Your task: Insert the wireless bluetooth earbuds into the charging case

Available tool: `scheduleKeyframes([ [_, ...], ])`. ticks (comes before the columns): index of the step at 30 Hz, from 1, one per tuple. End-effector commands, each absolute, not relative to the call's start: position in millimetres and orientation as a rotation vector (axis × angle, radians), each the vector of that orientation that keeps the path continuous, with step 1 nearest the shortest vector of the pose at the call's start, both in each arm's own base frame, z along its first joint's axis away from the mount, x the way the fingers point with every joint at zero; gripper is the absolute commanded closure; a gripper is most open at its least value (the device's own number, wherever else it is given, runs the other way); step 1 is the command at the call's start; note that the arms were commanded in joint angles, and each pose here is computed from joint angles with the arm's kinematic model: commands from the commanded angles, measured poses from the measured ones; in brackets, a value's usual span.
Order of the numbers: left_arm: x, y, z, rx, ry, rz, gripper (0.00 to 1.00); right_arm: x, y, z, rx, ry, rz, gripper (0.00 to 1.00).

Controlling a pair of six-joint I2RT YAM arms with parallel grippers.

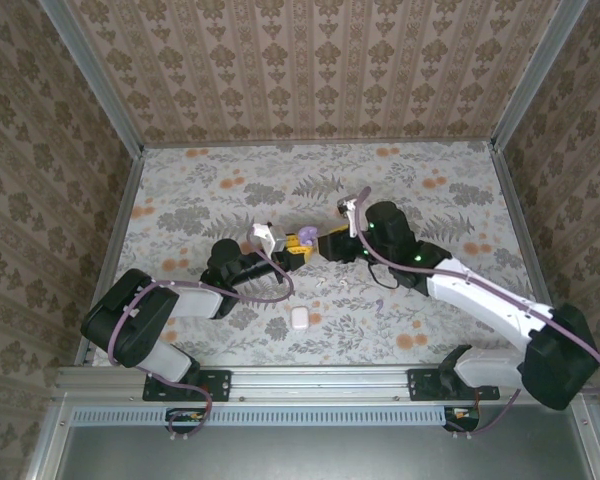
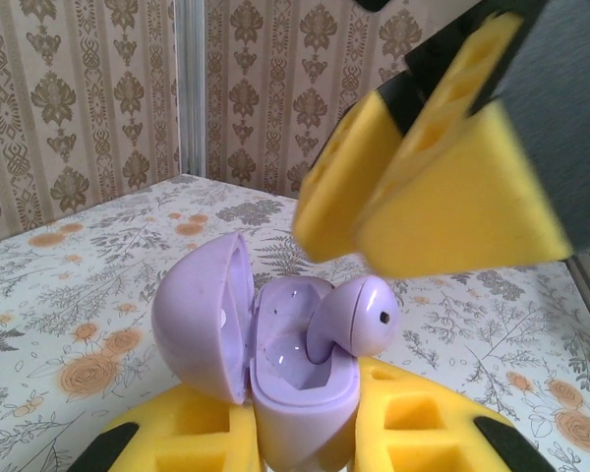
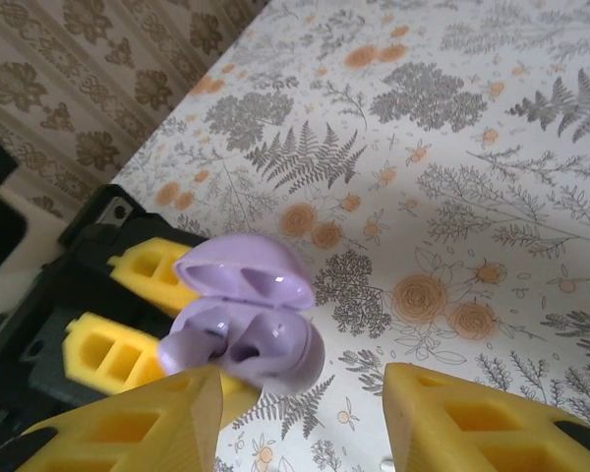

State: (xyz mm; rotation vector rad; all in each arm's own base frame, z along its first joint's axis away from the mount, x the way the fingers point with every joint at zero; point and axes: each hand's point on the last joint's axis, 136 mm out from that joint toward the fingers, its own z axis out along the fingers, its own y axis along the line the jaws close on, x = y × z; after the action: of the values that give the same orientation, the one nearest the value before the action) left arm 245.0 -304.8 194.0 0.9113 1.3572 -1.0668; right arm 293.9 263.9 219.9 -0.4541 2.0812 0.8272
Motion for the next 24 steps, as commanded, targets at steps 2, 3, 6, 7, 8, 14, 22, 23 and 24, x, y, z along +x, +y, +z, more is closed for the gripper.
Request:
scheduleKeyframes([
  [2, 246, -307, 212, 0.9, 1.295, -1.083, 0.9, 285, 256, 242, -0.475, 1.981, 0.858, 0.54],
  [3, 246, -308, 212, 0.901, 1.294, -1.084, 0.9, 282, 257, 243, -0.481, 1.976, 0.877, 0.55],
  [6, 246, -308, 213, 0.903, 1.291, -1.087, 0.9, 274, 262, 249, -0.485, 1.976, 0.993, 0.56],
  [7, 246, -308, 214, 0.904, 1.29, -1.088, 0.9, 271, 265, 251, -0.48, 1.984, 1.043, 0.57],
  [8, 246, -308, 214, 0.904, 1.29, -1.088, 0.9, 268, 268, 252, -0.47, 2.002, 1.088, 0.58],
  [14, 245, -308, 214, 0.903, 1.292, -1.093, 0.9, 263, 282, 247, -0.325, 2.164, 1.297, 0.63],
  [22, 245, -307, 214, 0.902, 1.293, -1.095, 0.9, 270, 290, 246, -0.208, 2.212, 1.388, 0.68],
  [23, 245, -307, 214, 0.901, 1.293, -1.094, 0.9, 271, 289, 244, -0.2, 2.219, 1.372, 0.7],
  [24, 245, -307, 214, 0.9, 1.292, -1.094, 0.9, 272, 289, 241, -0.198, 2.228, 1.363, 0.72],
])
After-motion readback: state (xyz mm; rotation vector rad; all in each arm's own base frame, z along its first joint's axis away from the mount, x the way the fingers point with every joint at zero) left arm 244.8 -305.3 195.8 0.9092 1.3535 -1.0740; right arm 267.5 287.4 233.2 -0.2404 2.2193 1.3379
